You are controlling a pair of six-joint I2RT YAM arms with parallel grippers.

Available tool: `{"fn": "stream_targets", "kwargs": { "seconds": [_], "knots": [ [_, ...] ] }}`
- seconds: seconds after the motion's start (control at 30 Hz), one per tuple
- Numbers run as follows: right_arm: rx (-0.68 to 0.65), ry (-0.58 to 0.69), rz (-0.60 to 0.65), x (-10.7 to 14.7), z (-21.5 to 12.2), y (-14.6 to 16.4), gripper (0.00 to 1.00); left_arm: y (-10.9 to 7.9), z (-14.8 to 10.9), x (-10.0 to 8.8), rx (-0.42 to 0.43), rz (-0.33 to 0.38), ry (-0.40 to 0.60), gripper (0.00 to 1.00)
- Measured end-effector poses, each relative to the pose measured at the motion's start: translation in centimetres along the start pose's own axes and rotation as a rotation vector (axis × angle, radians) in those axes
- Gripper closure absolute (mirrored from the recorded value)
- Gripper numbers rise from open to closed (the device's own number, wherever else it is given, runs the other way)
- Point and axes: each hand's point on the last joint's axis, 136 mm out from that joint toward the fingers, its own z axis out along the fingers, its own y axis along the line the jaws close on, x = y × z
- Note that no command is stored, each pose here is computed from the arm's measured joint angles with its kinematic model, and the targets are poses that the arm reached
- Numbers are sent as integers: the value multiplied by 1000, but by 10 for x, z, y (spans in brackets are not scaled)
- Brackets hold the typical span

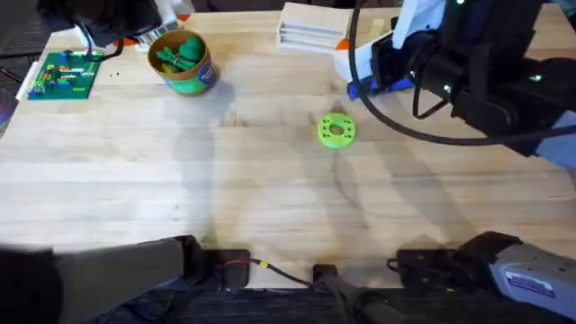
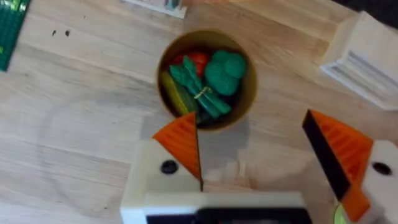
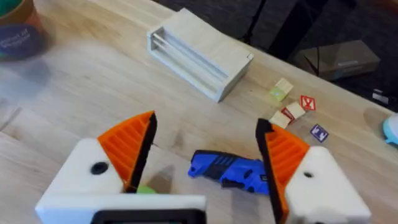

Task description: Pick up the gripper from the table and insert it into the empty holder that is missing its gripper. Then pick up a screw, insert it into the mounting hole, and use the screwdriver to tighten it. Finally, clean up the table by picking up the vegetable and placing it into the bucket.

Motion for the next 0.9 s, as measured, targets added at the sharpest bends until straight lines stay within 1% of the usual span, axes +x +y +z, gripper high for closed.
{"fn": "stream_targets", "kwargs": {
  "seconds": [0.1,0.13,0.17,0.23,0.33,0.37,0.43,0.47,0.5,0.57,0.63,0.67,0.7,0.8,0.9],
  "knots": [
    [-3,21,-2,5,0,1,10,-28,-32,7,50,162,-24,39],
    [-3,28,-3,7,0,1,10,-41,-45,12,77,218,-34,92],
    [-5,39,-5,9,-1,1,10,-51,-54,15,99,257,-42,172],
    [-10,77,-10,18,-7,1,10,-72,-75,26,150,337,-58,497],
    [-15,118,-15,21,-22,0,10,-96,-104,43,215,426,-73,939],
    [-16,127,-16,19,-28,-1,10,-102,-113,50,237,456,-75,984],
    [-18,144,-16,14,-41,-4,9,-113,-130,64,279,503,-76,996],
    [-19,153,-14,11,-48,-5,10,-119,-138,70,302,531,-80,882],
    [-20,161,-12,9,-54,-6,10,-125,-145,75,323,550,-84,737],
    [-21,177,-9,6,-67,-8,10,-133,-159,85,363,587,-97,408],
    [-21,173,-6,2,-76,-9,9,-138,-170,90,391,607,-111,99],
    [-20,170,-4,1,-79,-10,10,-140,-174,91,401,612,-120,34],
    [-20,170,-3,2,-82,-10,10,-141,-178,92,409,617,-128,13],
    [-19,164,-2,1,-87,-11,10,-140,-183,92,415,618,-141,6],
    [-19,163,-2,0,-87,-11,9,-139,-182,94,413,619,-134,6]
  ]
}}
